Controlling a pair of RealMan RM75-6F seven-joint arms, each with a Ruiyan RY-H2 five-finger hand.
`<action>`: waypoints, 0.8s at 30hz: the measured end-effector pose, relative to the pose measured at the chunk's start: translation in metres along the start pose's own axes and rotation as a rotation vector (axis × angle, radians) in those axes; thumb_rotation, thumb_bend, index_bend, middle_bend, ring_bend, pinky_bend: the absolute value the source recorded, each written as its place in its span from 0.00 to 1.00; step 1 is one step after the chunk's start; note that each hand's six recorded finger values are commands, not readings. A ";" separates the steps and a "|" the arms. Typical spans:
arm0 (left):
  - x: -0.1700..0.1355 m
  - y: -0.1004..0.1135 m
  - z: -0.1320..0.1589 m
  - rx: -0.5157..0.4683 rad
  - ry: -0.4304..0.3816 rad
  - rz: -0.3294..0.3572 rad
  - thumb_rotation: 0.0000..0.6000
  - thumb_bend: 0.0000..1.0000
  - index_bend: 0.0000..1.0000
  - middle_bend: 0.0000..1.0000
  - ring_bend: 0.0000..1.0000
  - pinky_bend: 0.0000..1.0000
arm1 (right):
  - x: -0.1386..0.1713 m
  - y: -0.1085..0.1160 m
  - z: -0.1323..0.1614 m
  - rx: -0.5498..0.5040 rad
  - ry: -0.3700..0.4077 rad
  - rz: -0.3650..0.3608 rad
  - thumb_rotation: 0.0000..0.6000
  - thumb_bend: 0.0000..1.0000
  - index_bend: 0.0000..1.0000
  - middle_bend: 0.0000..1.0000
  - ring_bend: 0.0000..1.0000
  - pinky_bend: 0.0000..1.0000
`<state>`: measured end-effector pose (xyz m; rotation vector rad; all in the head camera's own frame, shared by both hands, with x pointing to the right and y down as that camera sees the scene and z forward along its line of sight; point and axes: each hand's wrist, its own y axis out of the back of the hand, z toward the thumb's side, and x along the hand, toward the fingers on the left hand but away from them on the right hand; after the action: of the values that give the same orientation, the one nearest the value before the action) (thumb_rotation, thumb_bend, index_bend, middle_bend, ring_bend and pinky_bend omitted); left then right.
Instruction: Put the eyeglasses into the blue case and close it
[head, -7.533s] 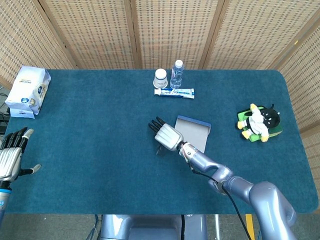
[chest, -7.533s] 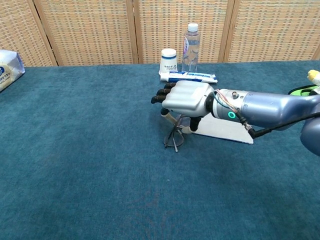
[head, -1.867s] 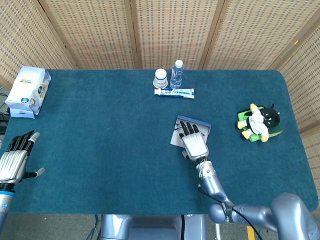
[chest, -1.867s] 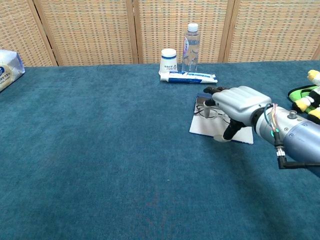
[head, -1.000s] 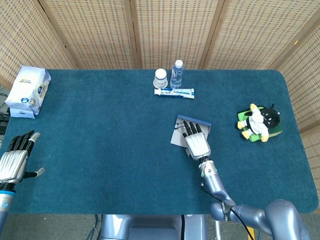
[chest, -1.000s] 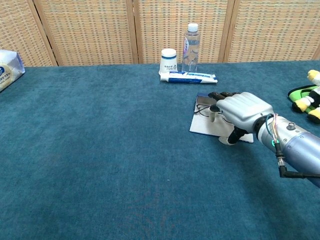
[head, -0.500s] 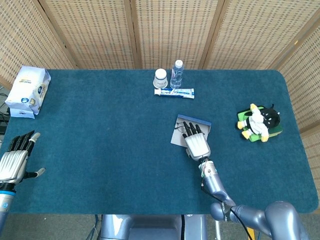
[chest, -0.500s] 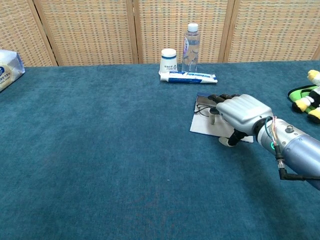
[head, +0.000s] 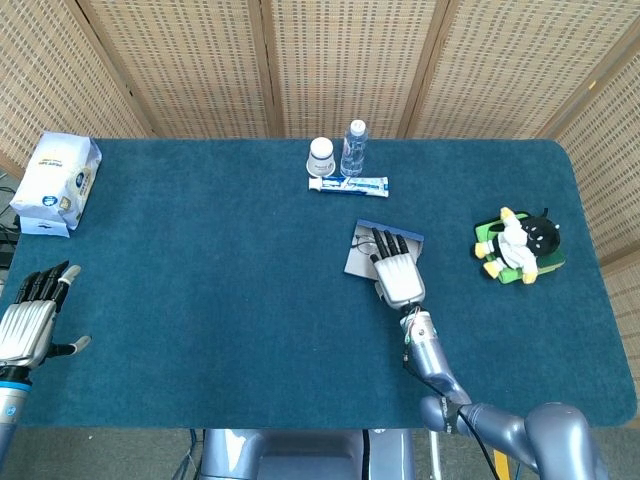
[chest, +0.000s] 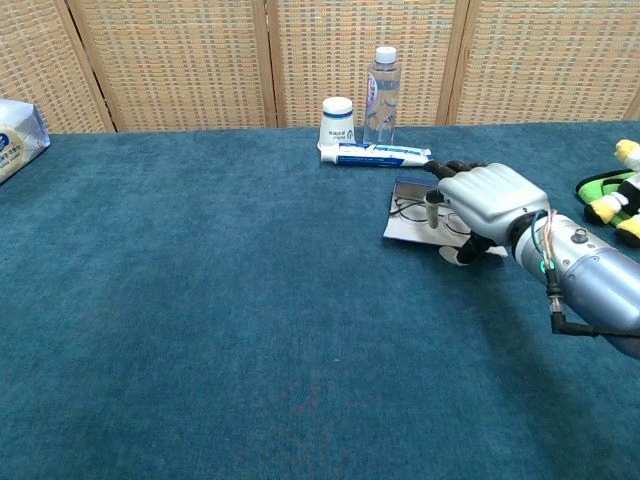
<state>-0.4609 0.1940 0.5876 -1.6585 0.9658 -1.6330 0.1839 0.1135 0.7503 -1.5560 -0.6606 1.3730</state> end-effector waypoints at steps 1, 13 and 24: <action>0.000 0.000 0.000 0.000 0.000 0.000 1.00 0.02 0.00 0.00 0.00 0.00 | -0.001 0.001 -0.001 -0.004 -0.003 -0.004 1.00 0.39 0.41 0.00 0.00 0.12; 0.001 0.000 -0.001 0.001 0.005 -0.001 1.00 0.02 0.00 0.00 0.00 0.00 | -0.022 0.013 -0.008 -0.040 -0.055 -0.018 1.00 0.39 0.44 0.00 0.00 0.12; 0.002 0.000 -0.002 0.000 0.009 -0.002 1.00 0.02 0.00 0.00 0.00 0.00 | -0.026 0.000 -0.008 -0.045 -0.076 0.039 1.00 0.40 0.48 0.00 0.00 0.12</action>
<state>-0.4627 0.1927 0.5889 -1.6538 0.9690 -1.6436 0.1856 0.0893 0.7616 -1.5662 -0.7153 1.4609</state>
